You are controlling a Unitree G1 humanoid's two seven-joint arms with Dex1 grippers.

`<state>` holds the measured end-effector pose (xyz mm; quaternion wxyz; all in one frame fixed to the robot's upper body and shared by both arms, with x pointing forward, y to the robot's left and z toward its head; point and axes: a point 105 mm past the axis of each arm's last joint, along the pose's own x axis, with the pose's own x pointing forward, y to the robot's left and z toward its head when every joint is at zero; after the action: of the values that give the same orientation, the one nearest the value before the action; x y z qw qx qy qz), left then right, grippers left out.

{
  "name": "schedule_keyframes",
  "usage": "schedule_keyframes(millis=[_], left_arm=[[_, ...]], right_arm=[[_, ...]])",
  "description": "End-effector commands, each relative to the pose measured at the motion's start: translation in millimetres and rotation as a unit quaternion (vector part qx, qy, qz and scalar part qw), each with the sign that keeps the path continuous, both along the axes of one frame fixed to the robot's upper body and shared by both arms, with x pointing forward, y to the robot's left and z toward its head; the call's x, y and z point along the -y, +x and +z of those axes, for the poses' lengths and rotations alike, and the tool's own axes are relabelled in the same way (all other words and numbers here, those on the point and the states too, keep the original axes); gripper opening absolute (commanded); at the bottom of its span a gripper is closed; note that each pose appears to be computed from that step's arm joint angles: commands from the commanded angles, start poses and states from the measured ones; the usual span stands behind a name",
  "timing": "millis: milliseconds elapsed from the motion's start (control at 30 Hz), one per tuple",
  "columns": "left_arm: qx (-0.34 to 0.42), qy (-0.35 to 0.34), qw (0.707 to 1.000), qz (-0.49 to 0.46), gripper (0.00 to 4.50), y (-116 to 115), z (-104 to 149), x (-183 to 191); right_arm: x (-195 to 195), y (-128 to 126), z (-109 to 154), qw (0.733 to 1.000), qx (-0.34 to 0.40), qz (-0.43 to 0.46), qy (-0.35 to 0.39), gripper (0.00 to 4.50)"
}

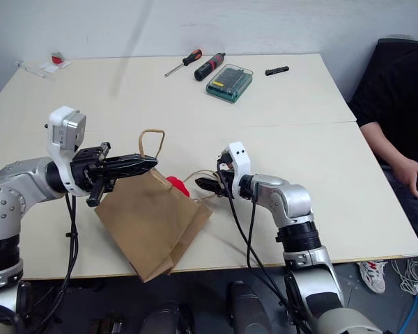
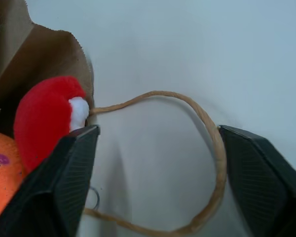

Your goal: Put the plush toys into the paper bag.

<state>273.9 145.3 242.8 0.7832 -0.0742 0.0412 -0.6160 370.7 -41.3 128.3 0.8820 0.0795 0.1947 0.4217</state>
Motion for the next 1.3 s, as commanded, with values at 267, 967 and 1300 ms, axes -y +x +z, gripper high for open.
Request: schedule_keyframes(millis=[267,967,1300], left_arm=[[0.025,-0.004,1.0,0.006,0.0,-1.0,9.2,-1.1],[0.128,-0.077,0.985,0.088,0.0,77.3,34.4,37.6],[0.116,-0.076,0.985,0.105,0.0,74.7,28.7,25.2]], right_arm=[[18.5,-8.7,16.1,0.999,0.022,0.004,0.023,0.05],[90.5,-46.6,176.8,0.944,0.305,-0.12,0.036,0.01],[79.7,-49.3,178.1,0.935,0.327,-0.12,0.063,0.42]])
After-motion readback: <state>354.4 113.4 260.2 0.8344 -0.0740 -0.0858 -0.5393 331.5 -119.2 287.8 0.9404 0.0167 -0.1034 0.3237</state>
